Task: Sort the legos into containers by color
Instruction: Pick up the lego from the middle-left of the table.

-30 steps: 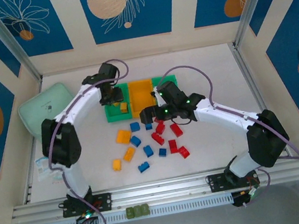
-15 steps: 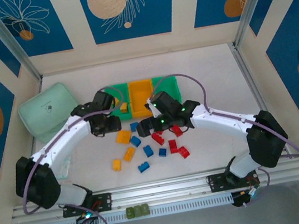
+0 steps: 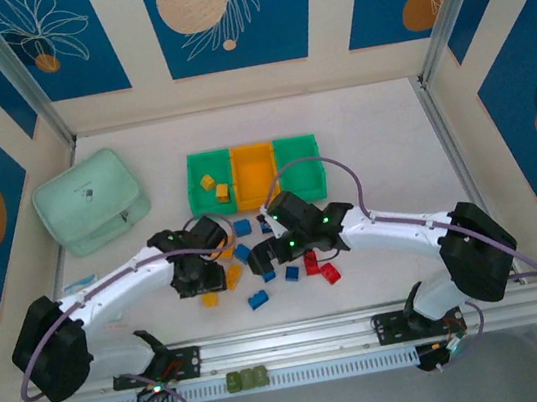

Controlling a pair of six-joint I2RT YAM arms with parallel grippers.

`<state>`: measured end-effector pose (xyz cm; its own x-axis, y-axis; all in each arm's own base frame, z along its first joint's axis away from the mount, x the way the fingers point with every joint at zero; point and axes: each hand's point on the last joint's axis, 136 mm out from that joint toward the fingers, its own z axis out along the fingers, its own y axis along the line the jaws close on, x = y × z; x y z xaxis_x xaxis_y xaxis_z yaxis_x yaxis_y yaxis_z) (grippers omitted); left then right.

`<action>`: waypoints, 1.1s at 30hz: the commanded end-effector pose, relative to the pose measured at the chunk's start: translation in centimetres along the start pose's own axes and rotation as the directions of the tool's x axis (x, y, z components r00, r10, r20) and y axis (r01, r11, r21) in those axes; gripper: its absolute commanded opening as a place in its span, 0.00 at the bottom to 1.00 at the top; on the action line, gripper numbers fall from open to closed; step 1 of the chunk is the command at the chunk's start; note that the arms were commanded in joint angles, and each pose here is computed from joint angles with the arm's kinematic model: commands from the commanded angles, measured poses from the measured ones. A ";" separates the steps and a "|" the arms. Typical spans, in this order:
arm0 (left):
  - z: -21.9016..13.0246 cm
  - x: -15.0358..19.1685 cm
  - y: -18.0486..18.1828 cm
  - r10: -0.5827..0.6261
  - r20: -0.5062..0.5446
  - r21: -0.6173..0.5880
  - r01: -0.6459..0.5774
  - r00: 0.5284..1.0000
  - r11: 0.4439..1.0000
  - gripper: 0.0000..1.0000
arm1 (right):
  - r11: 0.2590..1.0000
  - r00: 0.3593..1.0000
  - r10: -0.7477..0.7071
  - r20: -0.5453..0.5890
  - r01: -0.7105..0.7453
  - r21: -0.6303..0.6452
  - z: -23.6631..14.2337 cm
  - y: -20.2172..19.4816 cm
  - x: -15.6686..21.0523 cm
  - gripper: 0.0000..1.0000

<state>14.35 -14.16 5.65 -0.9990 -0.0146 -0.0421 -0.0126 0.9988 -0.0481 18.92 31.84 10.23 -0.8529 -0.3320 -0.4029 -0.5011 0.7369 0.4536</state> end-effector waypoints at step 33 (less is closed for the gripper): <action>-3.0 -2.8 1.0 -0.028 0.162 -0.024 0.032 0.986 0.999 0.28 | 0.999 0.991 -0.031 0.129 0.034 -0.029 -3.3 1.3 -4.9 0.99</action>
<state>15.96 -14.01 6.56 -0.9876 -0.0608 -0.1449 -0.0527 0.9969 -0.0591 21.40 32.36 12.91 -0.8323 -0.2867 -0.4745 -0.5085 0.7356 0.4475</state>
